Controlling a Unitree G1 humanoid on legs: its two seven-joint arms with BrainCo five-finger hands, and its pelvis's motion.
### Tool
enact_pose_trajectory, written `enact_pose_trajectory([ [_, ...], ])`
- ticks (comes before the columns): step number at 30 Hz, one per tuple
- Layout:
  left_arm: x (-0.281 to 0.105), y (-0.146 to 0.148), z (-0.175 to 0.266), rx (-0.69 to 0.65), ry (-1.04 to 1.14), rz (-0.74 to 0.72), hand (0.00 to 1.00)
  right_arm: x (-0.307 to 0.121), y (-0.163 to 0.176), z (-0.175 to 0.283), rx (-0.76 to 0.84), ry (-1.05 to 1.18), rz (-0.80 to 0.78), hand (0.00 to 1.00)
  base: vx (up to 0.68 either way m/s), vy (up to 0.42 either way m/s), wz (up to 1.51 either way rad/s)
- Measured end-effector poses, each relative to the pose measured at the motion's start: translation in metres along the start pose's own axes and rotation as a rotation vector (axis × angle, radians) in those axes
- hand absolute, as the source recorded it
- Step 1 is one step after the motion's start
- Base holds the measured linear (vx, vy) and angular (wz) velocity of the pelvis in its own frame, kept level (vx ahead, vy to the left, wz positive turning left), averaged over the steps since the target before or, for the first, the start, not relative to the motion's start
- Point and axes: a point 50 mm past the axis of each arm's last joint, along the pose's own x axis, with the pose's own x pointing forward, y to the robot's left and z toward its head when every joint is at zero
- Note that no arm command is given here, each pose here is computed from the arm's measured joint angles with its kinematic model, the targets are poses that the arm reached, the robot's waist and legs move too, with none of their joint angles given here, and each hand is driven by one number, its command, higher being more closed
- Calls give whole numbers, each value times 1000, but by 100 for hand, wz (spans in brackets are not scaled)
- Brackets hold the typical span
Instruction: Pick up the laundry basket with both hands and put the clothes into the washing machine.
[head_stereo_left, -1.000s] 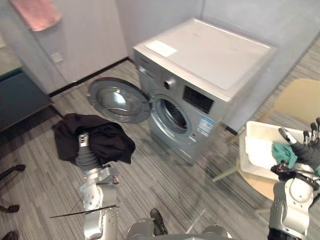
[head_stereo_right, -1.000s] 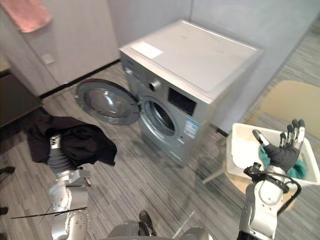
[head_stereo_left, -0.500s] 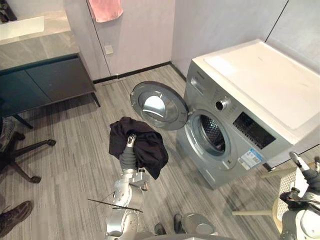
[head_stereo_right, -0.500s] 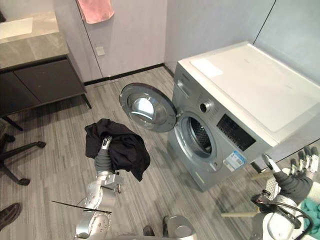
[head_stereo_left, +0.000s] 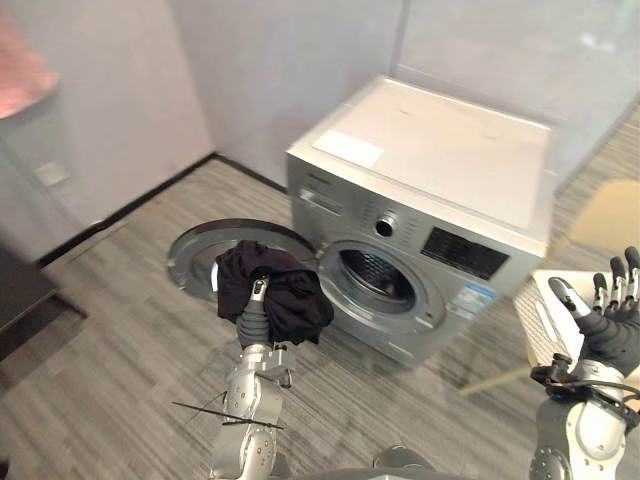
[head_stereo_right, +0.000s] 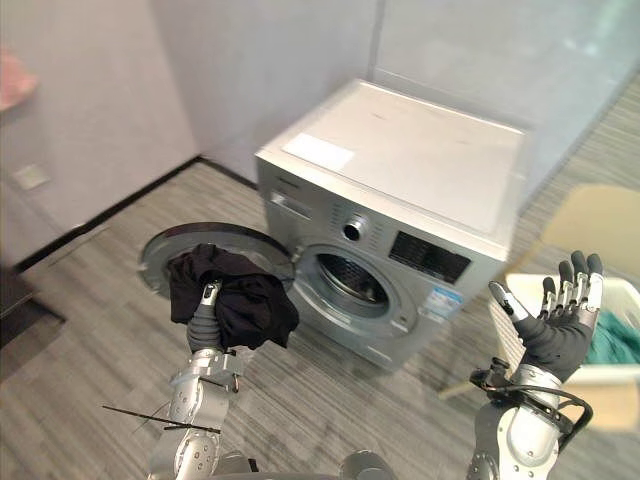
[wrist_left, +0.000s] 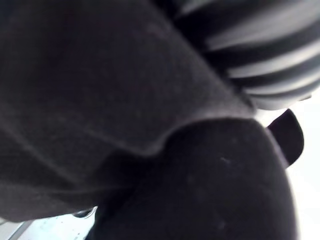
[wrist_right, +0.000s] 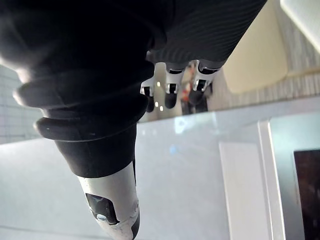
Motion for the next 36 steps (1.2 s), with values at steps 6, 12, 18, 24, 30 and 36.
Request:
enact_pose_trajectory([
  [6,0,51,-5,19,33,201,100,12,6,-54,-106,167,-51,0,-47,102,-191],
  [12,-6,57,-49,-76,226,262,100,-7,-45,-99,-341,432,-158,0,87,-131,-71],
  [18,-2,82,-48,-141,232,356,100,-65,-60,-163,-464,834,-76,0,117,-177,-39],
  [24,21,69,-37,-174,170,318,100,-111,-67,-190,-551,1062,44,0,55,-1,19],
  [30,61,51,16,-238,-83,316,100,-107,-44,-200,-512,1059,90,0,-39,141,0],
  [36,96,9,62,-304,-255,203,100,-65,-20,-194,-468,917,108,0,-111,77,-17],
])
